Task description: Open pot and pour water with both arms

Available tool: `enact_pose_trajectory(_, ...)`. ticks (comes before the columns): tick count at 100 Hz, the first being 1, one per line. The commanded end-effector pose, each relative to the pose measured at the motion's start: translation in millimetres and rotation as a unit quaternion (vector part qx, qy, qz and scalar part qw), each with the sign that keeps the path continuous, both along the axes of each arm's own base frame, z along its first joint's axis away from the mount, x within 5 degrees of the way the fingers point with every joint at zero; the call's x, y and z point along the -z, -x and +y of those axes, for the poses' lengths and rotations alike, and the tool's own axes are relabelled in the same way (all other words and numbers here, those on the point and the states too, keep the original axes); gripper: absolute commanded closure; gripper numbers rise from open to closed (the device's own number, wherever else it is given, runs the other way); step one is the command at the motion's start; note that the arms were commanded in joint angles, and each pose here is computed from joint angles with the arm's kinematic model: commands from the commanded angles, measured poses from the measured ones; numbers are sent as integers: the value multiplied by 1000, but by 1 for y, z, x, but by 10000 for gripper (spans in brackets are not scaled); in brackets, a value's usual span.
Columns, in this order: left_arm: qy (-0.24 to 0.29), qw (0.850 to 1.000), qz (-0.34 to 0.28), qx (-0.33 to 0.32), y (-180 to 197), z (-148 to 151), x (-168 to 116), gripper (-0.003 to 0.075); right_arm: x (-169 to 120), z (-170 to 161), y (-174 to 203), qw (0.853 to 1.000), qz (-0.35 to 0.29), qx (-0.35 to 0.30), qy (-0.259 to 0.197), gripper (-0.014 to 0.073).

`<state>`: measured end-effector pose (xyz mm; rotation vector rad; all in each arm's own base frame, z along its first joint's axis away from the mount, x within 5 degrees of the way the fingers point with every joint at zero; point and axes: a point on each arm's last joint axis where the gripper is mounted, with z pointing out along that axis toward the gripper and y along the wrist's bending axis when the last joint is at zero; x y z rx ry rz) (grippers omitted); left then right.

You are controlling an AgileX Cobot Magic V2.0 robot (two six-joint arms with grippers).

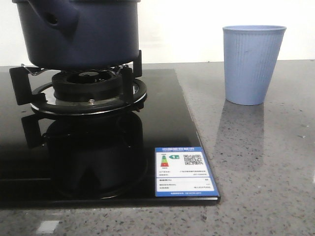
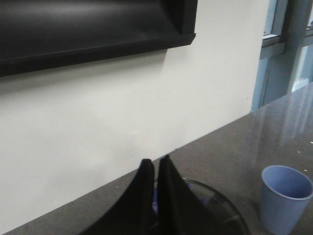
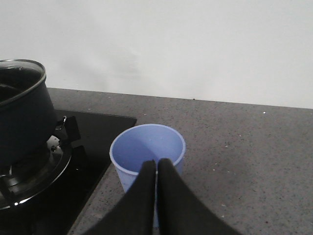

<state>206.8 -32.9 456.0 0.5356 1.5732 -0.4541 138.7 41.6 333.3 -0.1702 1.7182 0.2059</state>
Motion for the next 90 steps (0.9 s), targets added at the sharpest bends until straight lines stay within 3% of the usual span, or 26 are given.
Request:
enact_pose_trajectory(1, 32, 997, -36, -61, 18, 6, -7, 740, -12, 4, 0, 999, -37, -23, 8, 664)
enact_pose_trajectory(14, 33, 988, -54, -138, 46, 13, 17, 739, -9, 5, -4, 999, -30, -22, 20, 664)
enact_pose_trajectory(28, 3, 982, -68, -174, 72, 13, 51, 739, -3, 6, -8, 999, -16, -21, 30, 664)
enact_pose_trajectory(55, -30, 989, -50, -136, 95, 0, 112, 739, 42, 12, 3, 996, 4, -75, 46, 664)
enact_pose_trajectory(75, 18, 991, -15, -132, 102, -1, 138, 739, 58, 8, 7, 996, 26, -66, 55, 664)
enact_pose_trajectory(90, 37, 991, -3, -127, 103, -2, 142, 739, 58, 7, 7, 996, 29, -62, 57, 664)
